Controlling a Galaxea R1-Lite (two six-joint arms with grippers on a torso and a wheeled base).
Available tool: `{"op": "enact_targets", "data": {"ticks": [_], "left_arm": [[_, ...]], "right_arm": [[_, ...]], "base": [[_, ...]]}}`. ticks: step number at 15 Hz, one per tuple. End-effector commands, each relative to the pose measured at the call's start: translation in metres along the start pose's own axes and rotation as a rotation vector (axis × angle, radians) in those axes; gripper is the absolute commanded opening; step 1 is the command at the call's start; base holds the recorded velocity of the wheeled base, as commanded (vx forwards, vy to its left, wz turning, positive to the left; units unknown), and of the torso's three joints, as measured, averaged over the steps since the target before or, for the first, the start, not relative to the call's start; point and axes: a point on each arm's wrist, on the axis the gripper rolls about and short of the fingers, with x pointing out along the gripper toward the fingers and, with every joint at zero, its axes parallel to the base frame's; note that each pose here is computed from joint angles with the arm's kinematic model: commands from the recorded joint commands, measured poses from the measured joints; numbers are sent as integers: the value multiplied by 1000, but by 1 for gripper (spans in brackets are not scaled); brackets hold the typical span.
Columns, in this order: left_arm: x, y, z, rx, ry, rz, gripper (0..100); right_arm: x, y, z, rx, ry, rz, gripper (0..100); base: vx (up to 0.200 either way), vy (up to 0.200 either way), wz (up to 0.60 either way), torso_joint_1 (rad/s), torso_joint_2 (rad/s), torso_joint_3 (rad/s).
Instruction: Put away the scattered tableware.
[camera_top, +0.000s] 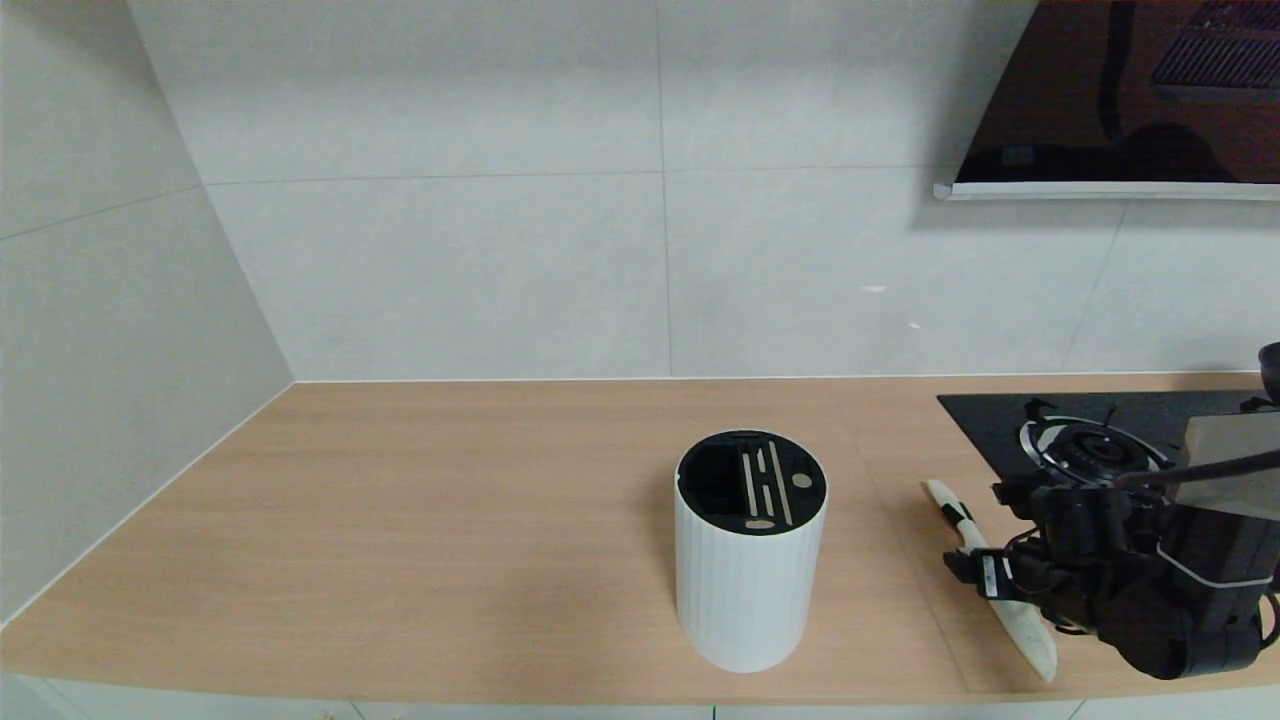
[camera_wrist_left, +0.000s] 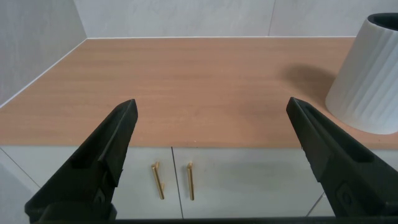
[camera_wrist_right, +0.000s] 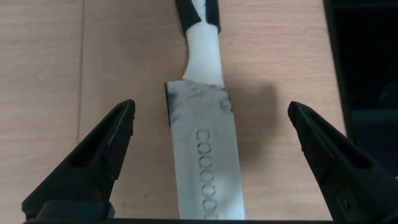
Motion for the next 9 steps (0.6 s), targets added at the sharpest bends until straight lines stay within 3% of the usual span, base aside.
{"op": "enact_targets", "data": {"ticks": [1,8,9], "left_arm": [[0,0,0,0,1,1,100],[0,0,0,0,0,1,100],[0,0,0,0,1,1,100]], "right_arm": [[6,1,-5,0,16,0,100],[10,1,-2,1,5,4,100],[10,1,-3,1,7,4,0]], "base": [[0,0,0,0,0,0],[0,0,0,0,0,0],[0,0,0,0,0,0]]}}
